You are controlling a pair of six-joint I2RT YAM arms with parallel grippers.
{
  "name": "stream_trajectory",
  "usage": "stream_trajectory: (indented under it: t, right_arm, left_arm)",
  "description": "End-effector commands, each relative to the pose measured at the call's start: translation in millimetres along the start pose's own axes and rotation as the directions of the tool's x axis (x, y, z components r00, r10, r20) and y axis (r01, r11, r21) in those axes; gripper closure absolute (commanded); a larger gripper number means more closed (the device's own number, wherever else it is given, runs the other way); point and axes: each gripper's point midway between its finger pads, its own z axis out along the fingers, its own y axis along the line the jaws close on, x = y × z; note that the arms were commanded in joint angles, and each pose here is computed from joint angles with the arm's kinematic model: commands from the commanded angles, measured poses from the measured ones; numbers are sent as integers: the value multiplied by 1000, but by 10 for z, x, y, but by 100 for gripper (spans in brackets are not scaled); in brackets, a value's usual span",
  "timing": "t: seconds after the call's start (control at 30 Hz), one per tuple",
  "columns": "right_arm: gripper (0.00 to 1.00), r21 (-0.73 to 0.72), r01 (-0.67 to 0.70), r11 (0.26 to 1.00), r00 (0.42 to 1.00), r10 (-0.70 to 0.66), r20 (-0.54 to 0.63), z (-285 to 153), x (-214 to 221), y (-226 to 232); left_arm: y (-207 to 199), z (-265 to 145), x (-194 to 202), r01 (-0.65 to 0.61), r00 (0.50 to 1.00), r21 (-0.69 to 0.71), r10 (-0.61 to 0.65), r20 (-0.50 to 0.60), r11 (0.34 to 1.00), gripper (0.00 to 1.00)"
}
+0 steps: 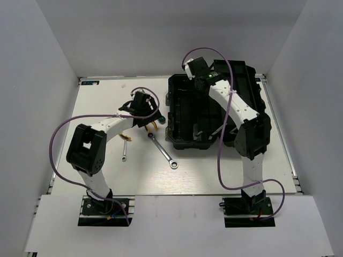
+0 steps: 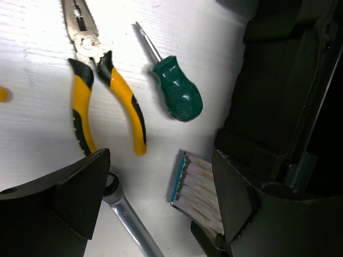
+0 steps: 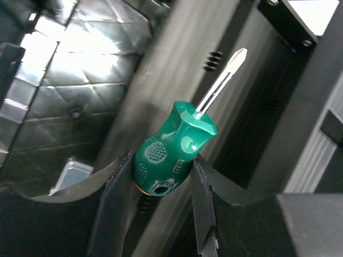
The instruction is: Sort the tools into containers
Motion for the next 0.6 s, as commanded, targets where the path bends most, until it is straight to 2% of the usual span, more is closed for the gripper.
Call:
stream_trajectory:
  t: [0.0,0.07,0.13,0.17,0.2,0.27,0.3,0.43,0.57]
  right_arm:
    - [100,35,-69,997,995,67,69,-100,-200,-250]
    - [99,32,-81,996,995,78,63,-82,-169,-286]
    - [91,-5,-89,996,994,89,59,-59,-149,-248]
    - [84,-13,-98,995,994,98,53,-46,-122,-263]
    - [66,-40,-98,994,994,100,50,-37,-112,-223]
    - [51,-59,-97,994,995,99,30,-16,-58,-179]
    - [39,-71,-95,993,995,97,25,-14,-43,-159]
    - [32,-134,-104,986,994,108,26,-110,-10,-57]
    - [31,-189,-121,974,989,134,57,-349,3,-1]
  left_arm:
    - [-204,-44,-163,11,1000,60,-13,24,998,14]
    - [-225,-22,-252,9,999,63,-11,38,998,14]
    - [-202,37,-220,8,1000,48,-9,22,999,14]
    - [-202,37,-220,8,1000,48,-9,22,999,14]
    - [-211,65,-227,8,1000,47,-9,21,999,14]
    - [-208,87,-220,8,1000,41,-8,14,999,14]
    - [-187,122,-193,7,1000,34,-7,6,999,14]
    - [-196,207,-193,6,1000,25,-6,-4,1000,14]
    - [-270,277,-195,9,1000,26,-8,-11,1000,15]
